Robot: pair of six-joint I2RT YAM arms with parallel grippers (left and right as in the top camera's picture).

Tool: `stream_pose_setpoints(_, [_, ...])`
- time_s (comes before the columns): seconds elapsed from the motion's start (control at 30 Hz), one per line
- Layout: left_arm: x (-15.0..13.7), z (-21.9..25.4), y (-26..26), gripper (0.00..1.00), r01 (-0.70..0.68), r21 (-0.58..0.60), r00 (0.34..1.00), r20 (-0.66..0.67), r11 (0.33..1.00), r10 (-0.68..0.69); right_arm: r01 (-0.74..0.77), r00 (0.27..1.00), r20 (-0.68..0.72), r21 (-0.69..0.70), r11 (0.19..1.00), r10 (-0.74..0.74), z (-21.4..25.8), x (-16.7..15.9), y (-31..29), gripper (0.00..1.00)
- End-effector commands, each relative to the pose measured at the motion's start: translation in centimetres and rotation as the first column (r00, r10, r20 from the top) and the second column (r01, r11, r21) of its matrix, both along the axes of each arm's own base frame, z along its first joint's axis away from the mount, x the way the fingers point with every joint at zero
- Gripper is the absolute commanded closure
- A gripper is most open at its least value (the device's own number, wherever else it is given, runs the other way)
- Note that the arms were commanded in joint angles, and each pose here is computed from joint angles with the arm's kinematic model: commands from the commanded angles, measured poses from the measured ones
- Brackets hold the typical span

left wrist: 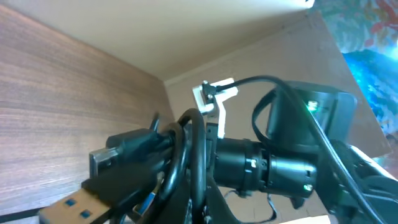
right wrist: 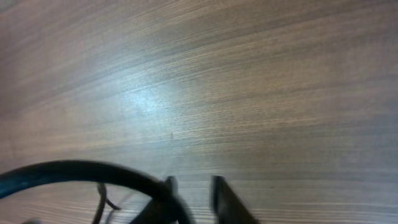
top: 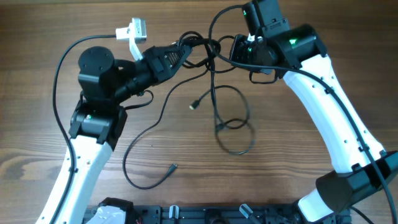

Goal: Untangle cables

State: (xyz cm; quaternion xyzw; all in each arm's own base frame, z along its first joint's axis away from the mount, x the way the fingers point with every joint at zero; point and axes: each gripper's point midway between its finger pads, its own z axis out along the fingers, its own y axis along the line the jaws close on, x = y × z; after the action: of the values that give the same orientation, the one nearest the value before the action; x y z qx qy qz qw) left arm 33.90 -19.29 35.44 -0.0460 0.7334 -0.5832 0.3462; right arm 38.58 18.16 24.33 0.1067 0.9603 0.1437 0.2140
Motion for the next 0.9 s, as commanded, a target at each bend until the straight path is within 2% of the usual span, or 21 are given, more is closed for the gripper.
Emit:
stream_pose_setpoints(0.0, [0.3,-0.2,1.3,0.96,-0.078,0.013,0.996,-0.039,0.997,0.078,-0.095,0.995,0.026,0.036,0.995,0.094,0.7,0.3,0.8,0.64])
stream_pose_setpoints(0.07, [1.2,-1.0,3.1,0.96,-0.145,-0.003,0.983,-0.117,0.989,0.144,-0.006,1.0,0.024,-0.071,0.997,0.008,0.1,0.5,-1.7,0.66])
stream_pose_setpoints(0.1, [1.6,-1.4,4.2,0.96,-0.178,-0.006,0.973,-0.152,0.984,0.175,0.038,0.999,0.012,-0.08,0.996,-0.037,0.0,0.4,-2.4,0.6])
stream_pose_setpoints(0.13, [1.8,-1.9,5.0,0.96,-0.201,0.0,0.964,-0.176,0.98,0.198,0.016,1.0,-0.001,-0.05,0.999,-0.016,0.0,0.2,-1.8,0.52])
stream_pose_setpoints(0.17, [1.8,-2.6,5.4,0.96,-0.211,0.011,0.956,-0.206,0.977,0.209,-0.05,0.999,0.001,-0.003,0.999,0.05,0.2,0.1,-0.5,0.46])
stream_pose_setpoints(0.2, [1.7,-3.0,5.4,0.96,-0.208,0.019,0.953,-0.222,0.978,0.207,-0.27,0.962,0.068,0.093,0.958,0.264,1.5,-0.1,2.8,0.42])
stream_pose_setpoints(0.23, [1.6,-3.2,5.2,0.96,-0.198,0.028,0.955,-0.219,0.98,0.2,-0.457,0.886,0.158,0.144,0.878,0.436,2.8,-0.6,5.3,0.39])
stream_pose_setpoints(0.27, [1.5,-3.2,5.1,0.96,-0.184,0.031,0.959,-0.212,0.983,0.186,-0.583,0.807,0.242,0.179,0.793,0.539,4.1,-1.2,7.1,0.34])
stream_pose_setpoints(0.3, [1.4,-3.3,5.0,0.96,-0.18,0.032,0.958,-0.22,0.983,0.182,-0.629,0.77,0.286,0.198,0.751,0.57,4.9,-1.4,7.9,0.27])
stream_pose_setpoints(0.37, [1.3,-3.7,5.0,0.96,-0.176,0.038,0.955,-0.235,0.984,0.18,-0.631,0.769,0.302,0.214,0.746,0.564,5.3,-1.3,8.2,0.2])
stream_pose_setpoints(0.4, [1.3,-4.5,5.2,0.96,-0.185,0.068,0.949,-0.246,0.98,0.197,-0.61,0.784,0.293,0.2,0.767,0.547,5.1,-0.9,7.9,0.2])
stream_pose_setpoints(0.43, [1.5,-5.8,6.0,0.96,-0.233,0.098,0.922,-0.294,0.968,0.251,-0.496,0.859,0.242,0.172,0.851,0.452,4.2,0.2,6.5,0.2])
stream_pose_setpoints(0.47, [1.4,-6.7,6.5,0.96,-0.258,0.125,0.9,-0.33,0.958,0.285,-0.41,0.903,0.209,0.159,0.898,0.375,3.8,0.9,5.5,0.19])
stream_pose_setpoints(0.5, [1.2,-6.7,6.2,0.96,-0.241,0.122,0.906,-0.329,0.963,0.268,-0.413,0.901,0.211,0.156,0.897,0.378,3.8,0.9,5.5,0.17])
stream_pose_setpoints(0.57, [0.5,-5.1,4.3,0.96,-0.144,0.067,0.946,-0.285,0.987,0.157,-0.589,0.796,0.287,0.163,0.791,0.533,4.8,-0.5,7.7,0.12])
stream_pose_setpoints(0.63, [0.1,-3.4,3.0,0.96,-0.085,0.026,0.972,-0.219,0.996,0.088,-0.647,0.749,0.314,0.158,0.746,0.583,5.1,-1.1,8.3,0.11])
stream_pose_setpoints(0.7, [-0.2,-2.7,2.2,0.96,-0.065,-0.026,0.967,-0.25,0.998,0.057,-0.641,0.755,0.313,0.173,0.747,0.576,5.2,-1.1,8.4,0.11])
stream_pose_setpoints(0.8, [-1.1,-0.7,1.0,0.96,0.024,-0.064,0.985,-0.17,0.998,-0.034,-0.637,0.761,0.303,0.179,0.75,0.574,4.9,-1.1,8.3,0.1])
stream_pose_setpoints(0.87, [-1.0,-0.3,1.0,0.96,0.015,-0.096,0.981,-0.193,0.995,-0.034,-0.636,0.764,0.285,0.182,0.75,0.578,4.3,-1.3,8.3,0.11])
